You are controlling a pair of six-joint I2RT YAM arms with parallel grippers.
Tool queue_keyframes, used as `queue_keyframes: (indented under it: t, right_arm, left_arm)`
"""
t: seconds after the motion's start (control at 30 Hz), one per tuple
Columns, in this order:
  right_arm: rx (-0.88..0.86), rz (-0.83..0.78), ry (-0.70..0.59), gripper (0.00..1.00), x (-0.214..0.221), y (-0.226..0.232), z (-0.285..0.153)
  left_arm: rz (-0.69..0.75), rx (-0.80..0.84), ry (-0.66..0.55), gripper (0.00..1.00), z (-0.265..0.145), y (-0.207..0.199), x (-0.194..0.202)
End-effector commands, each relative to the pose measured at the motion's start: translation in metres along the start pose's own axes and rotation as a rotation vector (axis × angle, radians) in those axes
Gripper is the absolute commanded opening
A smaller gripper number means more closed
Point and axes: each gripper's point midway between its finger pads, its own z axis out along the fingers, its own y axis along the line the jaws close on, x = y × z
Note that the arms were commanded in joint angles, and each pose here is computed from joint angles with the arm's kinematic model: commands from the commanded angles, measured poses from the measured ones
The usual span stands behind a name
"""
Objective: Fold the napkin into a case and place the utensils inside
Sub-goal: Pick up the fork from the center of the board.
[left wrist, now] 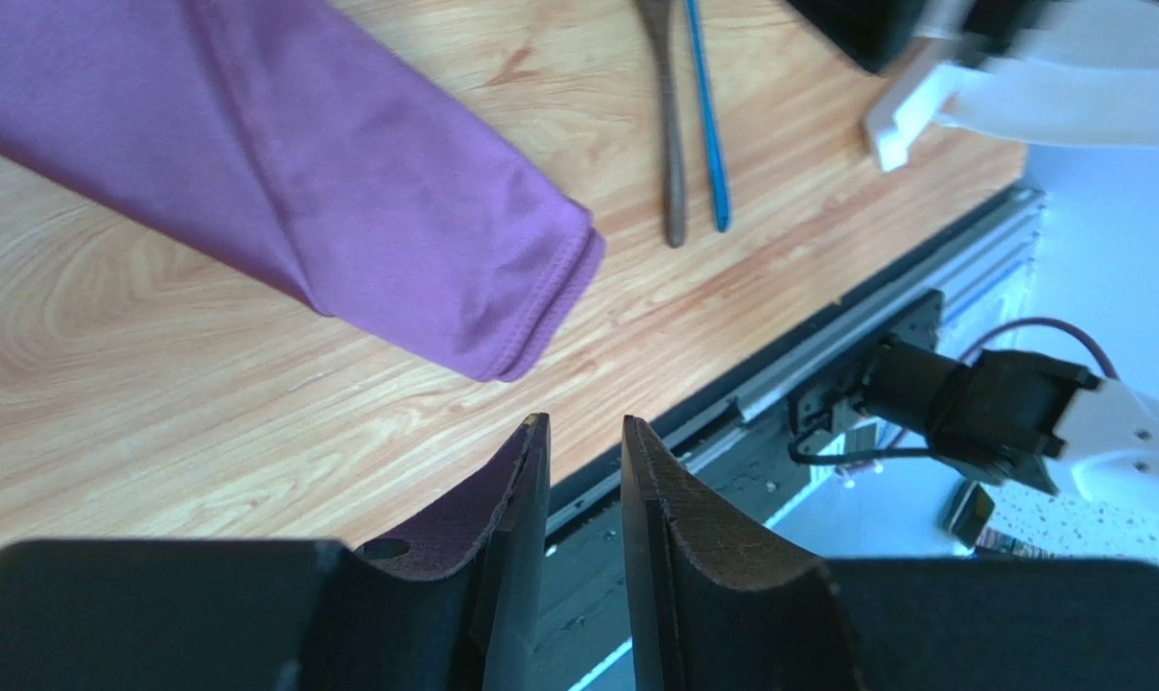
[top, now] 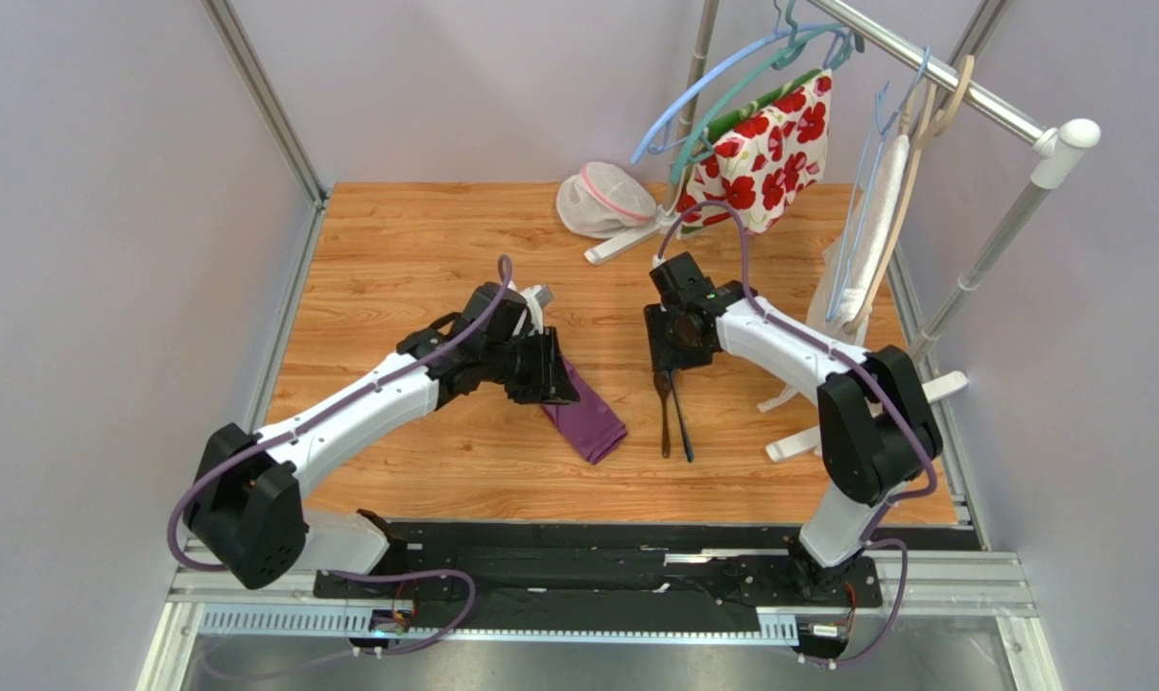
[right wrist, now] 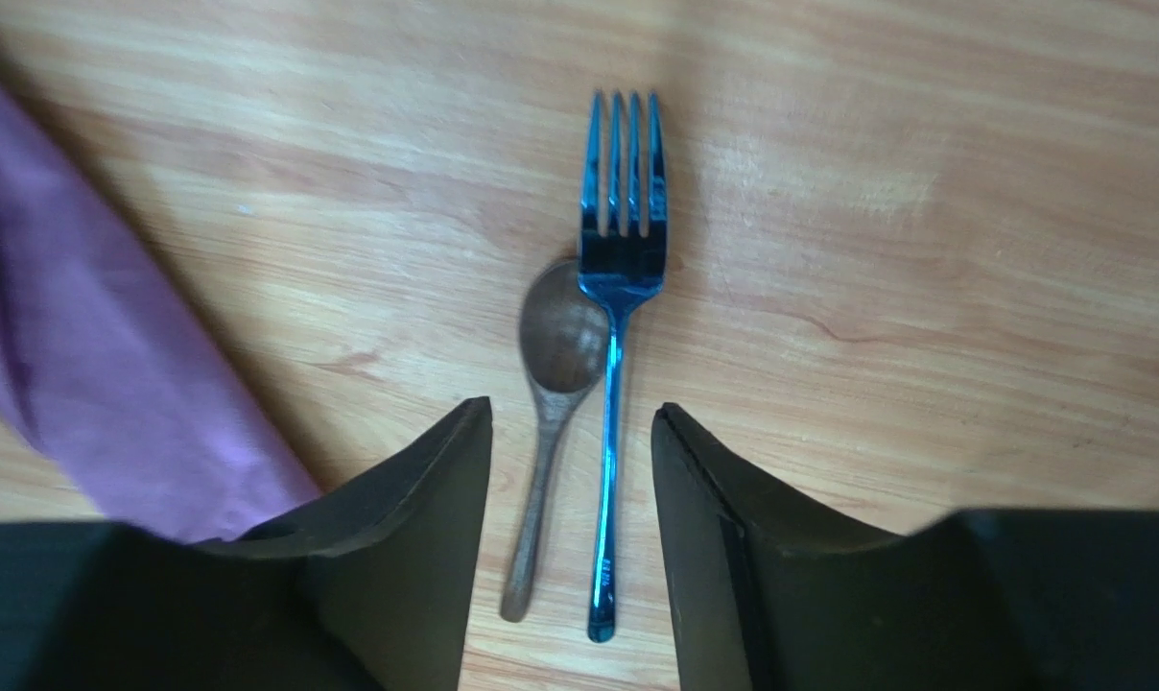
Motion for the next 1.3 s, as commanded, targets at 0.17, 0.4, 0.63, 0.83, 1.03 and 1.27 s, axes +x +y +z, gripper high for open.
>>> queue_keyframes:
  t: [0.17,0.4,0.63,0.83,1.03,1.27]
  right_arm:
    - [0.025,-0.038,0.051,0.44,0.03,-0.01,0.012]
    - [0.049,-0.056,0.089,0.34,0.047,-0.016,0.035]
    - [0.088,-0.099,0.099,0.32,0.058,-0.009,0.064]
    - [0.267,-0.101,0.064,0.0,0.053,-0.039,0.078]
    - [0.102,-0.088,-0.145,0.0,0.017,-0.021,0.001]
    - [-0.351,0.027,-0.412,0.0,-0.017,0.025,-0.095]
  left_arm:
    - [0.086,0.127,-0.036,0.34,-0.021,-0.03,-0.006]
    - [0.077,0.144,-0.018,0.35,-0.019,-0.034,-0.006]
    - [0.078,0.139,-0.024,0.36,-0.02,-0.036,-0.008]
    - [0.091,0.129,-0.01,0.36,-0.012,-0.035,-0.011]
    - [0.129,0.27,0.002,0.4,0.013,-0.063,-0.014]
    - [0.221,0.554,-0.155,0.41,0.02,-0.128,-0.034]
